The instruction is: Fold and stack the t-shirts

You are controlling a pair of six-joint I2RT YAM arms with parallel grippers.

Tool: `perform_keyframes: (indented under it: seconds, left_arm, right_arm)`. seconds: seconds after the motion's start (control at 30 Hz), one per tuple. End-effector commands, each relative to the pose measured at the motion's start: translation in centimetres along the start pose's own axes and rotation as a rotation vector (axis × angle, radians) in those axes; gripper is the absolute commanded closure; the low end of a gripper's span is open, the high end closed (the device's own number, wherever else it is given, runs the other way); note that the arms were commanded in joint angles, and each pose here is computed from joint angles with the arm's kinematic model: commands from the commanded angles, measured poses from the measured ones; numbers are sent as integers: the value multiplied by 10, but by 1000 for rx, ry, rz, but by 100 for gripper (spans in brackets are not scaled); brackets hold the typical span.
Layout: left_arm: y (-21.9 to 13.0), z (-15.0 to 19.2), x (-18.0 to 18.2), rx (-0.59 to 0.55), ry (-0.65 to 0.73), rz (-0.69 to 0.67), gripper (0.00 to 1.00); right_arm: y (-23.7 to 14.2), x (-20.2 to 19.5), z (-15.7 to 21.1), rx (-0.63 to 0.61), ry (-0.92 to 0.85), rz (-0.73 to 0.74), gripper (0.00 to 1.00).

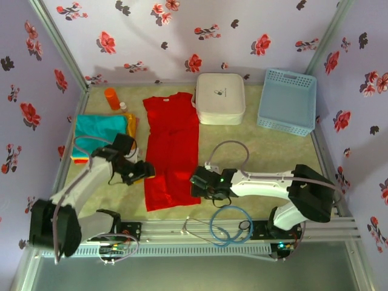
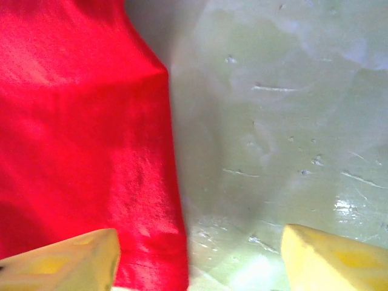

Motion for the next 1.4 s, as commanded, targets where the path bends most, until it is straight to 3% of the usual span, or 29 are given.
perform_keyframes:
  seconds: [0.0, 0.13, 0.33, 0.6, 1.1, 1.37]
  left_arm:
    - [-2, 18, -7, -22, -38, 68, 41]
    - [2, 30, -6, -50, -103, 54, 42]
    - [22, 44, 12, -6, -138, -98, 47]
    - [37, 57, 22, -7, -170, -123, 50]
    - [47, 77, 33, 42, -157, -140, 54]
    - [50, 70, 26, 3, -153, -92, 56]
  right_arm:
    - [3, 5, -3, 9, 37, -68, 38]
    - [13, 11, -3, 40, 32, -83, 47]
    - [21, 20, -2, 76, 54, -118, 51]
    - [27, 21, 5, 135, 74, -165, 56]
    - [21, 29, 17, 212, 55, -144, 57]
    - [16, 35, 17, 206, 58, -128, 57]
Point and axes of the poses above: each hand's point on the last joint's axis, 136 mm out from that joint toward the fingers, its own y axis out along the fingers, its own x axis along the line the jaws close on, z = x × y, the point moved 10 cm from there along -y, back along the fingers, and after that the axes turned 1 degree about y, right-handed, at the moved point
